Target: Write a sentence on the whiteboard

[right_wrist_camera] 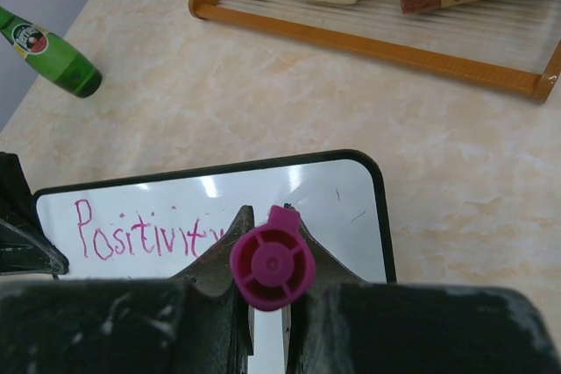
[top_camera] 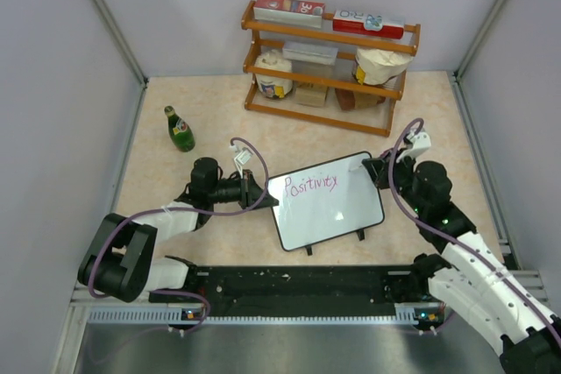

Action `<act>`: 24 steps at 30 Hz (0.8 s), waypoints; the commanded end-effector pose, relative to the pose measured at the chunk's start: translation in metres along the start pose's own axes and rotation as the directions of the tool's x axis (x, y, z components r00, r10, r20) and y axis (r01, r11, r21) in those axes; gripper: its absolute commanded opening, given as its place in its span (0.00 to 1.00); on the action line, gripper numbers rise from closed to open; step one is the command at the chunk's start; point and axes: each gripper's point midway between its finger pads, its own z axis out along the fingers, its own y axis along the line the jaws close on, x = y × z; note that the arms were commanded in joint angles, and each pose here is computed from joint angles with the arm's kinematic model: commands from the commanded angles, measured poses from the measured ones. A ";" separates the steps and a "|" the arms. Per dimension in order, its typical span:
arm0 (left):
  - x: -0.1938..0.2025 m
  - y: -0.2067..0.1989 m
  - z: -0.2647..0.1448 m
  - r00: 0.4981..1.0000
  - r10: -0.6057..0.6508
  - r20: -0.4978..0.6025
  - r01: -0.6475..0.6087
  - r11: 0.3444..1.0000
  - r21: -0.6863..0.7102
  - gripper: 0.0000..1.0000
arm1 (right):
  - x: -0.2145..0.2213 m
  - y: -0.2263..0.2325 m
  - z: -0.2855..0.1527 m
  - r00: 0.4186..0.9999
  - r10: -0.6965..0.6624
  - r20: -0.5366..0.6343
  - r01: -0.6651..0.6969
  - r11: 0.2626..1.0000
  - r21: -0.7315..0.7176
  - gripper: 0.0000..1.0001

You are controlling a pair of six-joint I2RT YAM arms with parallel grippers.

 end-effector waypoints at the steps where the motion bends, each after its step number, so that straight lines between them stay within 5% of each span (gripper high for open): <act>1: 0.002 0.020 0.002 0.998 0.060 0.005 -0.060 0.995 -0.077 0.00 | -0.032 0.012 0.004 0.995 -0.009 0.095 0.012 1.000 -0.029 0.00; 24: 0.001 0.020 0.002 0.998 0.061 0.006 -0.060 0.995 -0.076 0.00 | 0.005 -0.004 0.006 1.000 0.003 -0.004 -0.003 1.000 0.016 0.00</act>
